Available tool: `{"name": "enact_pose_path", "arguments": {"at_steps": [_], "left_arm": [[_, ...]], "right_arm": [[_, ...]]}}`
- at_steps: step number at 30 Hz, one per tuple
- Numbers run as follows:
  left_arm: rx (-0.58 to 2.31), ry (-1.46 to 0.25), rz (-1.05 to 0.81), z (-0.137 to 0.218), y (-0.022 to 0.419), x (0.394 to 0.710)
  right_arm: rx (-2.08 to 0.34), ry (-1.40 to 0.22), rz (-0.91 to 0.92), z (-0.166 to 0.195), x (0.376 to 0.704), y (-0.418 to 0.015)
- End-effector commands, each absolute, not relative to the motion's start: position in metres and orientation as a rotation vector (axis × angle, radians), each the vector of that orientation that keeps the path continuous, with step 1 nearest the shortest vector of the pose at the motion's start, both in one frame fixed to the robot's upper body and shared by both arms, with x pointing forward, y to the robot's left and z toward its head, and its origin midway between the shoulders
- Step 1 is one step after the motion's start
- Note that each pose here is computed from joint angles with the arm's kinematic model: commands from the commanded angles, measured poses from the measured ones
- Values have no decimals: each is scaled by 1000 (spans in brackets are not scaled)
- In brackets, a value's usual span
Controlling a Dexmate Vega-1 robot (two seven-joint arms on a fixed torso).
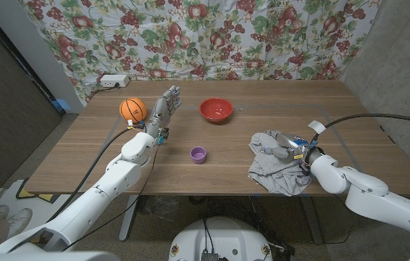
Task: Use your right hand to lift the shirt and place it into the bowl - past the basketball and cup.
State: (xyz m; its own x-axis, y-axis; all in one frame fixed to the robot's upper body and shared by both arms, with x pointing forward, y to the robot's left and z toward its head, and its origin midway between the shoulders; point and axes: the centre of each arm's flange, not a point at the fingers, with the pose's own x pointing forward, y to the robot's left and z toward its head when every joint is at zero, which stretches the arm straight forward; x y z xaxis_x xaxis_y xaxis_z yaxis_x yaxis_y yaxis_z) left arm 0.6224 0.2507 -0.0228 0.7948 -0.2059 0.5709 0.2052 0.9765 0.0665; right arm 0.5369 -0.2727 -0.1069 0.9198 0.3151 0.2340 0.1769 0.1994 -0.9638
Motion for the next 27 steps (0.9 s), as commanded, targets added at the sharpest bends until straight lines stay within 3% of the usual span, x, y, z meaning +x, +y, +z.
{"name": "enact_pose_path", "arguments": {"at_steps": [1, 27], "left_arm": [[-3, -615, -222, -23, 253, 622], [-2, -617, -222, -22, 251, 622]], "right_arm": [[-1371, -436, 86, -106, 536, -271], [-1350, -465, 72, -105, 536, -273]]}}
